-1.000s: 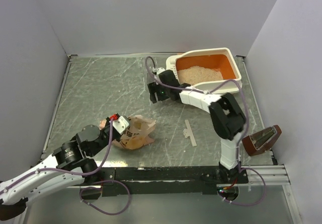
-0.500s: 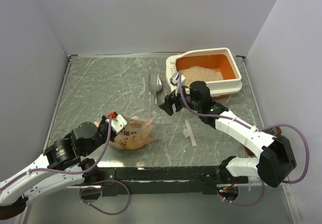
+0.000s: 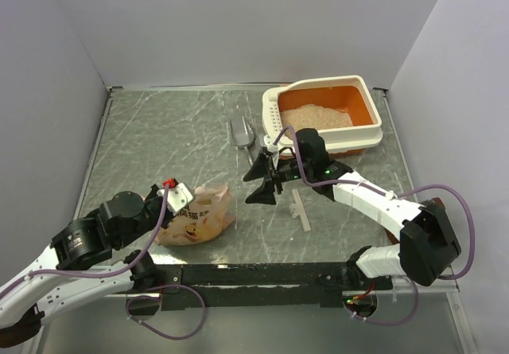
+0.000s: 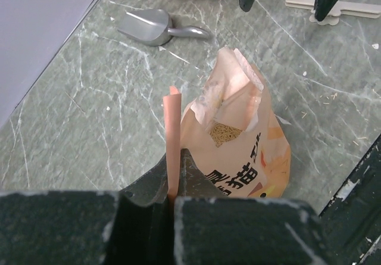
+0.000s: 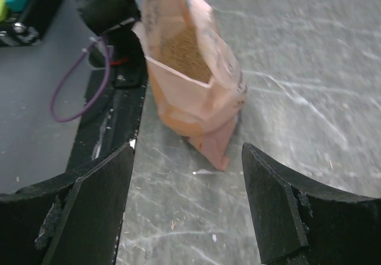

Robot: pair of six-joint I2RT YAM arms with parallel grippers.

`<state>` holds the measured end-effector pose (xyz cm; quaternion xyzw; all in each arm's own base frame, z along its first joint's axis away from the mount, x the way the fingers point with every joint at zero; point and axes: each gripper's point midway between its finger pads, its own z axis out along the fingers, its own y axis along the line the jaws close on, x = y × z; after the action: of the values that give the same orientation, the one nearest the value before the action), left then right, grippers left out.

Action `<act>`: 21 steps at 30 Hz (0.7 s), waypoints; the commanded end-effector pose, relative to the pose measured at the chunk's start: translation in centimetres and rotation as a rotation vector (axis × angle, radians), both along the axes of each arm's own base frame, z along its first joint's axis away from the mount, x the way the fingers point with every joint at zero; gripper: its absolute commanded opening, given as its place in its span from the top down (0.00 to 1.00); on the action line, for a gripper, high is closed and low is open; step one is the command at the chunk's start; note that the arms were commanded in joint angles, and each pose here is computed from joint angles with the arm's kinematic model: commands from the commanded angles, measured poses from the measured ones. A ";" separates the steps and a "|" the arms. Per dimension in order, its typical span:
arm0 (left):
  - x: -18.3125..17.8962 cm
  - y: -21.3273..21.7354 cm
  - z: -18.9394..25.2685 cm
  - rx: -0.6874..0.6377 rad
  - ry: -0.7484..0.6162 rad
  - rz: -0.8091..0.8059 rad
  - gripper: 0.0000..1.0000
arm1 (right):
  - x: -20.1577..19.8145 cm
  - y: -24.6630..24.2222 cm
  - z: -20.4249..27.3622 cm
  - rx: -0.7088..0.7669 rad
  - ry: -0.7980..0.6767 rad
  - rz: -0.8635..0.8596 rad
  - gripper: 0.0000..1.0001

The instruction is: Fill the litter box with clean litter

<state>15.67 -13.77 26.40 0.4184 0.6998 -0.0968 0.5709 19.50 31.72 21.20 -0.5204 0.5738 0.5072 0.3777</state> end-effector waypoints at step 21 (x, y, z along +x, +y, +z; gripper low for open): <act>0.2 0.0 7.5 -0.227 -0.132 0.013 0.99 | -0.6 7.6 1.9 0.136 -0.026 0.229 0.20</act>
<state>15.21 -13.67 26.31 0.4257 0.7006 -0.1027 0.5634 19.07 37.34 19.93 -0.5396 0.5359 0.5601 0.3285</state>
